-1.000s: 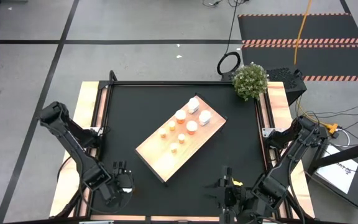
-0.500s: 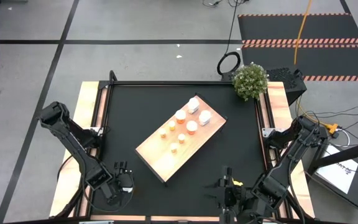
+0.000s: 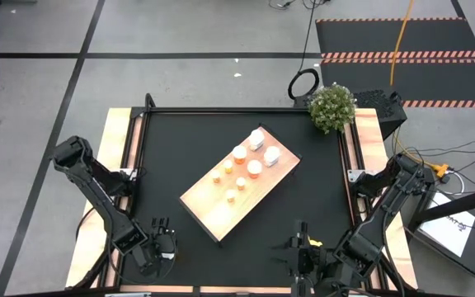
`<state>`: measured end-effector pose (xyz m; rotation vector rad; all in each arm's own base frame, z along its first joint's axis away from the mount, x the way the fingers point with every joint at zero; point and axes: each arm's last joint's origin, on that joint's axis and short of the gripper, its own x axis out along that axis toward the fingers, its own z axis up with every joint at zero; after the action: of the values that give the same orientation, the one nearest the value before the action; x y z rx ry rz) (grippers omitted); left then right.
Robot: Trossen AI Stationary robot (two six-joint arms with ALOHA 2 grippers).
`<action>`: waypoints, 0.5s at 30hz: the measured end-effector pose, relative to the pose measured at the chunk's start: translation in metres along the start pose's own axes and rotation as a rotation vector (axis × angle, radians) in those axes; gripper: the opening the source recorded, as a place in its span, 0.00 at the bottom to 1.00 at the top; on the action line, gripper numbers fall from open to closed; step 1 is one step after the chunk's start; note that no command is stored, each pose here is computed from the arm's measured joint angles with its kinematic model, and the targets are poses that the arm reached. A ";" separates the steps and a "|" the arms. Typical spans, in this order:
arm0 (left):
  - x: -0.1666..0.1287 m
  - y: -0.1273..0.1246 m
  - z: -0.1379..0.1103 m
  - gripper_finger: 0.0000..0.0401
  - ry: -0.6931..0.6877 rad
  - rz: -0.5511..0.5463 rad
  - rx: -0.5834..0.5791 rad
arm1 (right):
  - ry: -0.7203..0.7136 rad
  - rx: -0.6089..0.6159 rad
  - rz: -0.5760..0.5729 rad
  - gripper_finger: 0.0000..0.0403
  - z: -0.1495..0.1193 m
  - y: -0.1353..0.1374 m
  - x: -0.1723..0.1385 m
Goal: Pick and place medicine bottles onto shelf by color
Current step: Put the large orange pill bottle on the shelf
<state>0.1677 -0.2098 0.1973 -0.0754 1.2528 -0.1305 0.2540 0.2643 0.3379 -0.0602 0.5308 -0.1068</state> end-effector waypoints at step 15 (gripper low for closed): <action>0.000 -0.001 -0.001 0.79 -0.014 0.007 0.021 | 0.000 0.000 0.000 0.26 0.000 0.000 0.000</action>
<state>0.1671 -0.2106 0.1972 -0.0533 1.2370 -0.1367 0.2540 0.2643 0.3379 -0.0598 0.5308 -0.1070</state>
